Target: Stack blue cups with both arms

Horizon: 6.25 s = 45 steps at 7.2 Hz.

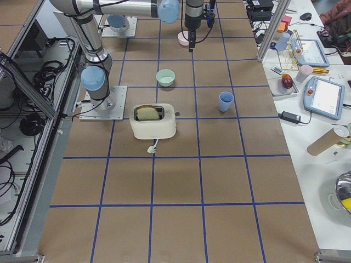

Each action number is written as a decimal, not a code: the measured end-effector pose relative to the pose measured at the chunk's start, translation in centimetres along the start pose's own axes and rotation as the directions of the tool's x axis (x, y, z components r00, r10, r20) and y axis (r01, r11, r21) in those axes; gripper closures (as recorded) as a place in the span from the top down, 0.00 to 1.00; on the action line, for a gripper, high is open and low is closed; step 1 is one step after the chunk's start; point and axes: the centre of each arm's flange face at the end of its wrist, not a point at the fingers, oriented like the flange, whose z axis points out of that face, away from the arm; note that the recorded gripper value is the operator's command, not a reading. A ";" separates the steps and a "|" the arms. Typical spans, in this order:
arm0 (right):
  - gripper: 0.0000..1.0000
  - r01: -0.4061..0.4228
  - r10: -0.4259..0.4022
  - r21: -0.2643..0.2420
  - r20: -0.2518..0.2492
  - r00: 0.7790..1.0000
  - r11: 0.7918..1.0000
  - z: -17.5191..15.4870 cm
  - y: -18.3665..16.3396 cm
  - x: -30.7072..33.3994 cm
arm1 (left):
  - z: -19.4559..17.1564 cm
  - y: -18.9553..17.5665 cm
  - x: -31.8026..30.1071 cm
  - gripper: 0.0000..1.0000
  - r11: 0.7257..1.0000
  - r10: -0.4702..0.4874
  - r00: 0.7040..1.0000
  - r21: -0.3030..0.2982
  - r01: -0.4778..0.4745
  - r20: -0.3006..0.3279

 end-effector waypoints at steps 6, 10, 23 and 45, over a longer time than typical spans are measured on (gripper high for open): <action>1.00 0.120 -0.116 0.101 -0.046 0.992 0.988 8.4 -12.3 9.6 | 3.8 -0.9 -2.2 0.00 0.999 0.037 0.999 -0.010 -0.037 0.017; 1.00 0.164 -0.157 0.122 -0.060 0.986 0.979 14.5 -23.0 15.6 | 2.2 -0.8 -2.4 0.00 0.999 0.034 0.998 0.006 -0.034 0.044; 0.00 0.206 -0.205 -0.062 0.024 0.978 0.977 22.0 -21.1 19.1 | -8.0 0.2 33.7 0.00 0.920 -0.319 0.930 0.177 0.350 -0.183; 0.00 -0.077 0.073 0.043 0.075 0.994 0.996 6.8 -18.2 -3.7 | -25.0 7.8 19.3 0.91 0.992 -0.122 0.986 -0.046 0.118 -0.111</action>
